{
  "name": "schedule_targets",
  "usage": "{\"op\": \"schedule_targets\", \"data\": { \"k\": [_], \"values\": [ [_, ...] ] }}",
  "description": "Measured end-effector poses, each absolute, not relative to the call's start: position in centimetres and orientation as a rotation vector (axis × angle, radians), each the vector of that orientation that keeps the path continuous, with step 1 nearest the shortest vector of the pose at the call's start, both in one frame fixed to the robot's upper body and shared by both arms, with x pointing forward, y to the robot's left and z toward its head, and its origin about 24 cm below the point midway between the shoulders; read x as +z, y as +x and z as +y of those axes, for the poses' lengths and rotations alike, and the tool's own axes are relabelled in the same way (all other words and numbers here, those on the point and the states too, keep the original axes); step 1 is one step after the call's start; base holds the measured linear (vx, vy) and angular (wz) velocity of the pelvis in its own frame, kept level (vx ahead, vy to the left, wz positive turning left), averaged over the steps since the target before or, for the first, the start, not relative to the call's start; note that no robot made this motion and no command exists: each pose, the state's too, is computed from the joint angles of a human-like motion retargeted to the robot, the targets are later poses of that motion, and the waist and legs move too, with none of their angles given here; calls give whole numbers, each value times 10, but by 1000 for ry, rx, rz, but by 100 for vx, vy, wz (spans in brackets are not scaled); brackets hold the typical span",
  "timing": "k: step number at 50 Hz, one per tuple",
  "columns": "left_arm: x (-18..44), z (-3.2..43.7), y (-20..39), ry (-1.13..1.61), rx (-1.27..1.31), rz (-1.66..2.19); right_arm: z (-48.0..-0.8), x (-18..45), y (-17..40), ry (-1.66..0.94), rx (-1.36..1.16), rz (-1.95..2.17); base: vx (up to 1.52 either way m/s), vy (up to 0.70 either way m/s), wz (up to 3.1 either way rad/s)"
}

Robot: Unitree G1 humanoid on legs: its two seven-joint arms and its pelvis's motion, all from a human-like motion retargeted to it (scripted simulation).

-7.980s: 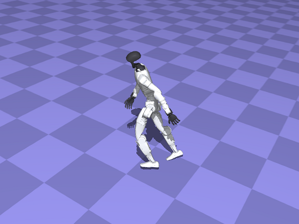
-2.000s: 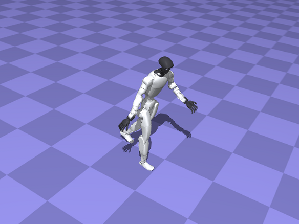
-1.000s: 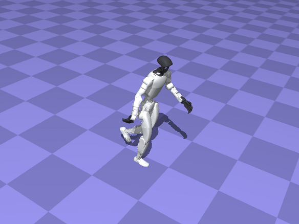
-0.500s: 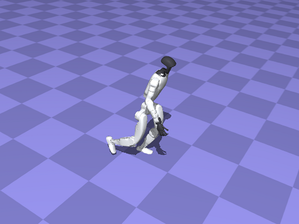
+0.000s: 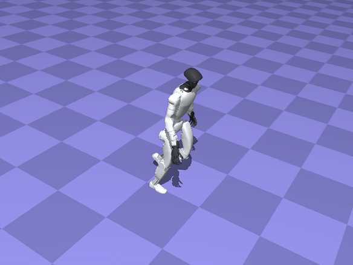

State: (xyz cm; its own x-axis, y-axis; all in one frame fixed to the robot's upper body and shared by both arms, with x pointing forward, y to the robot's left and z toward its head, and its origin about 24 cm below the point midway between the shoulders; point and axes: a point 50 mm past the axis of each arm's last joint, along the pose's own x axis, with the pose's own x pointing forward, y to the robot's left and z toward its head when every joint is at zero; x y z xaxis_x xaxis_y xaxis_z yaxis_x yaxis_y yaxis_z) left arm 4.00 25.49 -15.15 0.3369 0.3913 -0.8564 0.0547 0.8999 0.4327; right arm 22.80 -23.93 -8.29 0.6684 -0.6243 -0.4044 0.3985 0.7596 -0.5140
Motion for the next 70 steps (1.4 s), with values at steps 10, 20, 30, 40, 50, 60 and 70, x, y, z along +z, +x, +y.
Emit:
{"op": "schedule_targets", "data": {
  "k": [10, 20, 30, 40, 50, 60, 70],
  "values": [
    [-99, 311, -185, 184, 660, 1916, -102, 74, 339, 47, 365, 3, 108, 31, -130],
    [-117, 359, 32, 444, 772, 1347, -184, -46, 279, 350, -206, 476, 99, 34, 93],
    [35, 228, 277, 260, 56, 61, -333, -133, -8, -331, -191, 1543, 104, 1, 125],
    [-18, 225, 244, -829, 345, 197, -417, -55, -78, -350, -1524, 1153, 103, -13, -110],
    [-154, 265, -84, 77, 509, 1686, -273, -138, 35, 123, -80, 1234, 83, 5, -175],
    [-113, 307, -160, 304, 662, 1964, -205, -157, -9, 283, -163, 1329, 70, 33, -108],
    [-89, 293, 167, 224, 641, 674, -252, -145, 23, -283, -255, 1201, 40, -3, -131]
  ]
}}
